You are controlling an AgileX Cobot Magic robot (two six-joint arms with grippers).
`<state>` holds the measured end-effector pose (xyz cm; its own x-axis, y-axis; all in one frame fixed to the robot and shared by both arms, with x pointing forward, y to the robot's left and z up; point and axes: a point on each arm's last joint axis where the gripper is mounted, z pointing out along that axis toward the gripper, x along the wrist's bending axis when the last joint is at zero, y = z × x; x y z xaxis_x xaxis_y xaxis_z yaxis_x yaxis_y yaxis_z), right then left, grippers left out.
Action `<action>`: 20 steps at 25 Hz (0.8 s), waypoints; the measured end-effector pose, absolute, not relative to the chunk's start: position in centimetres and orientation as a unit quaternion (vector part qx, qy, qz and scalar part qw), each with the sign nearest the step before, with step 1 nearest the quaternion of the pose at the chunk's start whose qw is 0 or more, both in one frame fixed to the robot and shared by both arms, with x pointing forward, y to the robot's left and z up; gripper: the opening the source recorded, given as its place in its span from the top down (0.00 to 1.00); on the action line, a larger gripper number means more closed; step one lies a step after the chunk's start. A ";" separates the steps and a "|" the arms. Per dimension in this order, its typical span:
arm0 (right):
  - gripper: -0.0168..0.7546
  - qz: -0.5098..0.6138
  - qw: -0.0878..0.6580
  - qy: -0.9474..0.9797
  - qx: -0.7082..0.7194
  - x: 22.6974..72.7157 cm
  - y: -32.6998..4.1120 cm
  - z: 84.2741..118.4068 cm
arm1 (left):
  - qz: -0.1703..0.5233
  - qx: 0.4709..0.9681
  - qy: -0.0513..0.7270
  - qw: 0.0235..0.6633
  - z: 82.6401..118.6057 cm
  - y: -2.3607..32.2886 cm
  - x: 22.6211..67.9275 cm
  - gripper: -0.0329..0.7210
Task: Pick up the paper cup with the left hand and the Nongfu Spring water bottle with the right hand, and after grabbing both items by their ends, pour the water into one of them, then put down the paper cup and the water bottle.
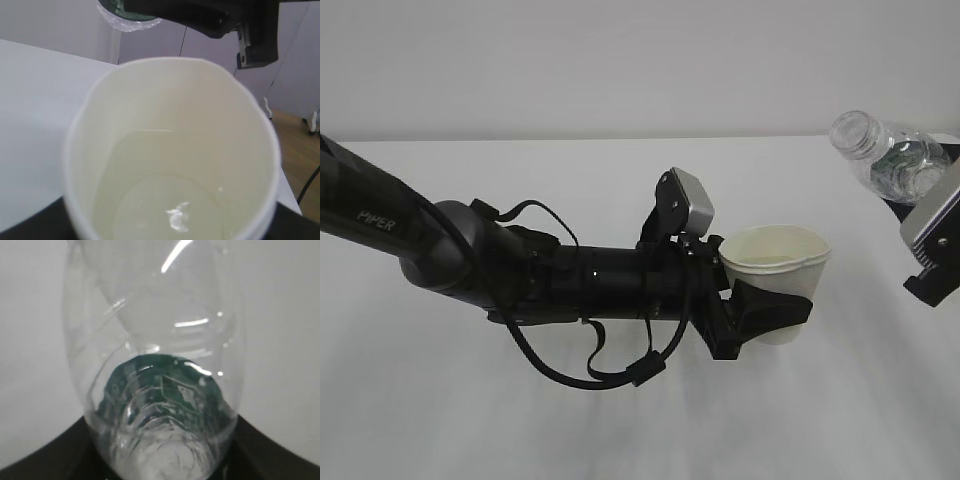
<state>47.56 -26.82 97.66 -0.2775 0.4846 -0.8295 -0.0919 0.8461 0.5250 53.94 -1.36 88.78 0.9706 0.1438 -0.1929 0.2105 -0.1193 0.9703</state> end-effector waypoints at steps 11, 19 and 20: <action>0.45 0.320 0.574 0.725 0.206 47.6 -26.8 98.1 | -0.026 0.748 0.118 0.653 88.8 -1.4 53.9 0.40; 0.45 0.398 0.550 0.679 0.280 47.7 -26.7 98.7 | -0.025 0.746 0.122 0.654 88.8 -1.4 54.0 0.40; 0.45 0.408 0.547 0.672 0.288 47.7 -26.7 98.8 | -0.024 0.746 0.123 0.655 88.8 -1.4 54.0 0.40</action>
